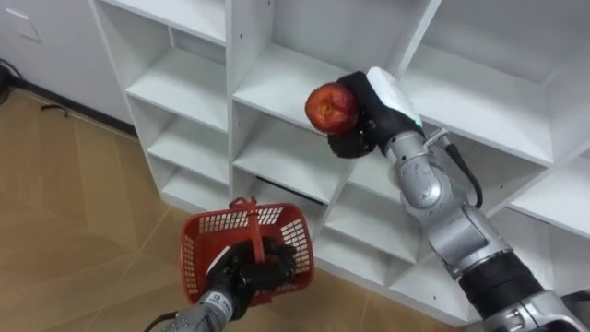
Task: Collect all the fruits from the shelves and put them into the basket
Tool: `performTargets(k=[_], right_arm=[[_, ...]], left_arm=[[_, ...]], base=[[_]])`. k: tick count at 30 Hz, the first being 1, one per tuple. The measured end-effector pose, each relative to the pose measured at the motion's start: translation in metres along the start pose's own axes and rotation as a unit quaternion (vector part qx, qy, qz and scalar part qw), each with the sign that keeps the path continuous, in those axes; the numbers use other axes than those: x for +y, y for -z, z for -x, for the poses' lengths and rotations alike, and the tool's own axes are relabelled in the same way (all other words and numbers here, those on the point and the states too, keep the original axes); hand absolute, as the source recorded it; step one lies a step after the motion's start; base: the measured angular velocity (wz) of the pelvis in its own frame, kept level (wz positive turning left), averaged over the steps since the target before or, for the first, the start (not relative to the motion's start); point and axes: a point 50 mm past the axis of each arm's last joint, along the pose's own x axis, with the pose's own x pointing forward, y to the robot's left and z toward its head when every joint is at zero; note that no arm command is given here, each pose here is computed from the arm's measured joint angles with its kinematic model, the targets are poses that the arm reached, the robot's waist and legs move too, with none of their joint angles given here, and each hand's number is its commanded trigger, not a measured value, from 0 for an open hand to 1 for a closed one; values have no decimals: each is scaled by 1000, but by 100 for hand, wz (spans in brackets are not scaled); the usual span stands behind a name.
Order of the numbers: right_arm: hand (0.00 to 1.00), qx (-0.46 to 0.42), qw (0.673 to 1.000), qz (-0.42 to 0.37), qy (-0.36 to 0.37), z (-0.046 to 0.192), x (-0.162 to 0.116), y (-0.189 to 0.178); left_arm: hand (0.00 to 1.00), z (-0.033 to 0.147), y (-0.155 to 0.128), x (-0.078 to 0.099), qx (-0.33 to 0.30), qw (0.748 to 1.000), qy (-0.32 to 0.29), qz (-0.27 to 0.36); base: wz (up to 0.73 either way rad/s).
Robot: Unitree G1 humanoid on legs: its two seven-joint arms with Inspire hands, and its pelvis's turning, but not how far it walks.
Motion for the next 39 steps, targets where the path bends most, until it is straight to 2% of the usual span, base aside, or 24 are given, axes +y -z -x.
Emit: performTargets(k=[10,17,39], right_arm=[[100,62,996,-1,-61,15,28,31],[100,60,995,38,-68,16,31,32],[100,91,987,54,-122,29,56,42]], left_arm=[[100,-4,-6,-7,-7,1000,14,10],[100,-4,-7,-6,-9,1000,13,9],[100,-6,-11,-6,-11,1000,15,1]], base=[[-4],[-4],[0]])
